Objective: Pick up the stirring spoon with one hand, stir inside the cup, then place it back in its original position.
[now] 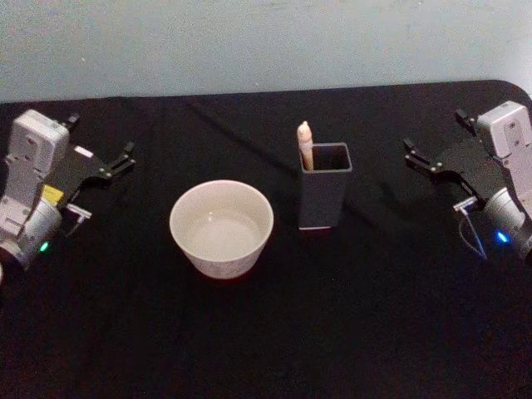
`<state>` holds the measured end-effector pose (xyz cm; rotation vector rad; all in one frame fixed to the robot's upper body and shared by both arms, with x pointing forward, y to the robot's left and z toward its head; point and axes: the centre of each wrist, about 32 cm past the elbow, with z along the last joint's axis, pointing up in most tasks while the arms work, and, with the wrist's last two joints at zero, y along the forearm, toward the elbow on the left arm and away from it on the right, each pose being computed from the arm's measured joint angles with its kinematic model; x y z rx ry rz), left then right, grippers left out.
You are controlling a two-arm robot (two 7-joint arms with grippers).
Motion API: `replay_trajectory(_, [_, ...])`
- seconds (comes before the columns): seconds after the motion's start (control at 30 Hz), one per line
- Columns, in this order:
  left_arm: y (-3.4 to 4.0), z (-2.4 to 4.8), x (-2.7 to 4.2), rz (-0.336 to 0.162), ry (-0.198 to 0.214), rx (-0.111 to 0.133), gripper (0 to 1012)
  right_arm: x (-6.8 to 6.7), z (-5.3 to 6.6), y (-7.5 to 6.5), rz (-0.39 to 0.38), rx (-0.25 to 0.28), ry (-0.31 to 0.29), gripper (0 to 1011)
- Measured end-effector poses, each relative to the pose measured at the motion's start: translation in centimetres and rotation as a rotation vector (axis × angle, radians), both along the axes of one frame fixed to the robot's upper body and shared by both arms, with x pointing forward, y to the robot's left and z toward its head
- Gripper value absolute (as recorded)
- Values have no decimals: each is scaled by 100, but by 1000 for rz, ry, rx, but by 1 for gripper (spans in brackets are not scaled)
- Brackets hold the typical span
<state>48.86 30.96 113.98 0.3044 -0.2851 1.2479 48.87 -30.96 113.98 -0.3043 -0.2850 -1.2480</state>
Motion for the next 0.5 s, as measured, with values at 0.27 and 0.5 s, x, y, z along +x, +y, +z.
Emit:
replay_trajectory(0.27, [0,0,0,0,0,0,1001,0,0,0,0,0,0,1002])
replay_trajectory(0.5, [0,0,0,0,0,0,1001,0,0,0,0,0,0,1002])
